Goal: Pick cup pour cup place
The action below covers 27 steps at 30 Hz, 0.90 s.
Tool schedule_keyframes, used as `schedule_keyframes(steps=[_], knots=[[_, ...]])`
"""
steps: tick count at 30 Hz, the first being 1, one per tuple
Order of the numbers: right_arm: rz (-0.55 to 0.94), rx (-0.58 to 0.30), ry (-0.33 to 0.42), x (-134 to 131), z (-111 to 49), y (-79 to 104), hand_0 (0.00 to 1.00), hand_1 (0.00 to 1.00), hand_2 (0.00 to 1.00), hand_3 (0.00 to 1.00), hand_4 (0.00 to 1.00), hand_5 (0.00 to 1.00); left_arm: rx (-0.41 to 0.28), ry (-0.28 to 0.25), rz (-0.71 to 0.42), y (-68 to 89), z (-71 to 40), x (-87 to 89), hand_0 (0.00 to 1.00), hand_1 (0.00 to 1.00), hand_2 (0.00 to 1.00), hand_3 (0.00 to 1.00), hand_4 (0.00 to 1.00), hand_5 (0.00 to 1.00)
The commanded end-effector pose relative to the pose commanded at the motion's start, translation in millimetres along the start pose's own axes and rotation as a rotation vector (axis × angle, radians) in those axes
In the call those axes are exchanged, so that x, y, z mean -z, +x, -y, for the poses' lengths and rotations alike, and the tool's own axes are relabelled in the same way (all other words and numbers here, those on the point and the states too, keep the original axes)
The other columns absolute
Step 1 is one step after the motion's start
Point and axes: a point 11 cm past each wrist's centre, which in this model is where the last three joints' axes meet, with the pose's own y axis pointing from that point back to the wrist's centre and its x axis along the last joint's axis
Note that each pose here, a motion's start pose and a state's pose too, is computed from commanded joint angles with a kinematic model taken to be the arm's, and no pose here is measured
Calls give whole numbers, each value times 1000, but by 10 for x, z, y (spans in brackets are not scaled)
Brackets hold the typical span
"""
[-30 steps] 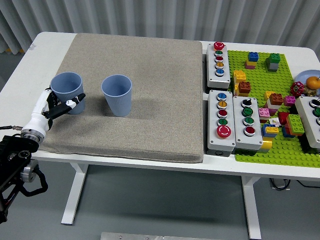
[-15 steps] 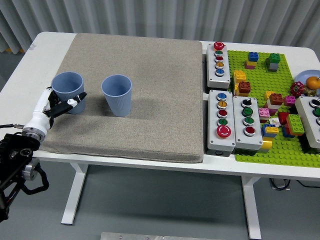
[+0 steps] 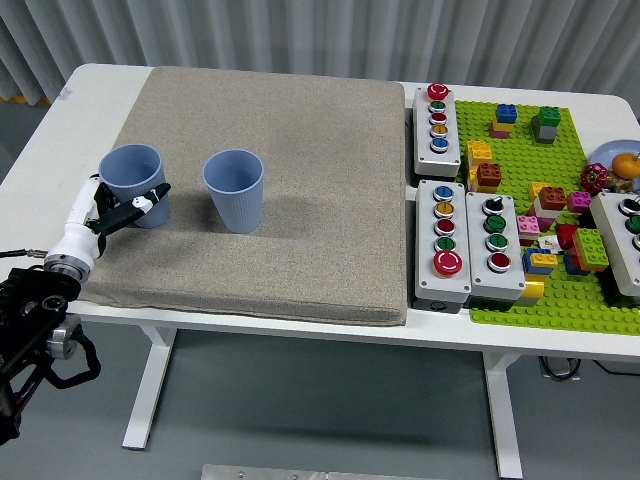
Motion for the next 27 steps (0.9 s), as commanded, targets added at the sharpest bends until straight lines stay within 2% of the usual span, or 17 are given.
schedule_keyframes(steps=[1,2,7,8,13,14,19,20,27], knots=[[-1,0,0,-1,0,1,713,657,629,594,2,126,1,2,1,-4,-3,7,880,857,998,998,878,269],[0,0,0,1,0,0,713,657,628,594,2,126,1,3,0,-10,-4,13,824,809,997,990,834,234],[0,1,1,8,-1,-4,713,657,628,594,2,126,-4,-2,1,-23,-5,5,824,809,997,990,834,234],[0,1,1,8,-2,-4,713,657,628,594,2,126,-6,-4,2,-23,-4,2,782,728,880,884,798,207],[-1,2,1,9,-2,-4,713,657,628,594,2,126,-11,-8,10,-37,-7,-8,782,728,880,884,798,207],[-1,2,1,7,-1,-3,713,658,628,594,2,125,-13,-7,11,-40,-8,-5,724,706,840,821,806,224],[-4,1,-1,-5,1,4,713,658,628,594,2,125,-21,-7,4,-57,-22,13,724,706,840,821,806,224],[-5,1,-2,-10,2,6,713,657,628,594,2,125,-26,-9,0,-59,-26,14,622,652,770,740,809,208],[-11,0,-6,-25,5,12,713,658,628,594,2,125,-34,-23,-9,-81,-38,-15,604,635,759,719,797,200]])
